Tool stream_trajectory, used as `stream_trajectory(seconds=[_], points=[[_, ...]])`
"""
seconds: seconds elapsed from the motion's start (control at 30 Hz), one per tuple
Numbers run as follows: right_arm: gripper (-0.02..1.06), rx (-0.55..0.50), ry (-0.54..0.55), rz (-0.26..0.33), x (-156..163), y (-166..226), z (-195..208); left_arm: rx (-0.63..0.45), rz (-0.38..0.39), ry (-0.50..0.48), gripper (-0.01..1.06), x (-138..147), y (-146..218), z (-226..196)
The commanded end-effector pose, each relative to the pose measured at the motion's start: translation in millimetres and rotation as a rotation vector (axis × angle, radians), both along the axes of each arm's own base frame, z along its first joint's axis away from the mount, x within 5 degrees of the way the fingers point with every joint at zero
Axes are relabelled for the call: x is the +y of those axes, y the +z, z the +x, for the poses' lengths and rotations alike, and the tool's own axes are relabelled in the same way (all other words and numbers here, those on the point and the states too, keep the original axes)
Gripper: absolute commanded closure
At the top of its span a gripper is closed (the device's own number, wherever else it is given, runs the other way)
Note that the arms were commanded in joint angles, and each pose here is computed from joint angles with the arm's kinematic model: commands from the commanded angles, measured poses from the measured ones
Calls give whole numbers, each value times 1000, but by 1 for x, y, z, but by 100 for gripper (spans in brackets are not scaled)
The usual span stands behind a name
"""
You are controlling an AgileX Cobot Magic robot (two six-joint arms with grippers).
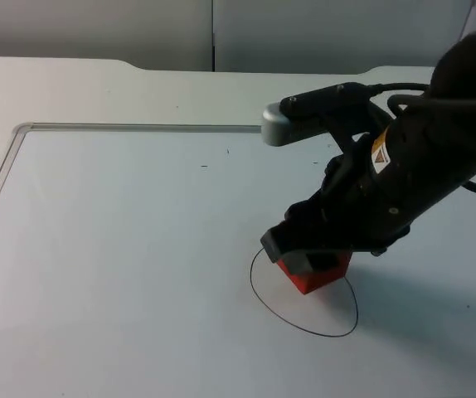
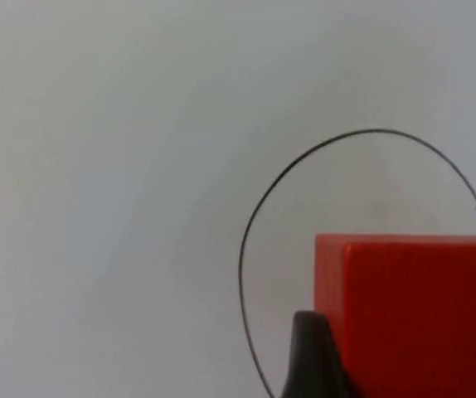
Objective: Pick up one cube with the left hand and another cube with the right hand. First place the cube in the right hand at the target position, then stack the cube in the left hand on top.
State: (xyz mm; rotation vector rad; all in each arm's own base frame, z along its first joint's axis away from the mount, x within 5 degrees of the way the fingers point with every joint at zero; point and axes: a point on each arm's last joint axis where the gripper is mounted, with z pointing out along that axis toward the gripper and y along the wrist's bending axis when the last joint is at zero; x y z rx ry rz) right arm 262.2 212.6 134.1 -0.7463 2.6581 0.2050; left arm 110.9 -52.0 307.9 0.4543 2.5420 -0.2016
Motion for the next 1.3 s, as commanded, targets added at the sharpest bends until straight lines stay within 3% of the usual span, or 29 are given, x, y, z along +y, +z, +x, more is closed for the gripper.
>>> stream_trajectory(seconds=[0.0, 0.27, 0.47, 1.27], points=[[105, -6, 8, -2, 1, -3, 0, -8, -14, -7, 105, -1, 0, -1], [105, -36, 22, 1, 12, -5, -5, -10, -15, -7, 105, -1, 0, -1], [105, -54, -32, -51, 7, -10, -1, -10, -15, -7, 105, -1, 0, -1], [105, -39, -42, -38, 6, -13, -4, -14, -16, -8, 105, -1, 0, -1]])
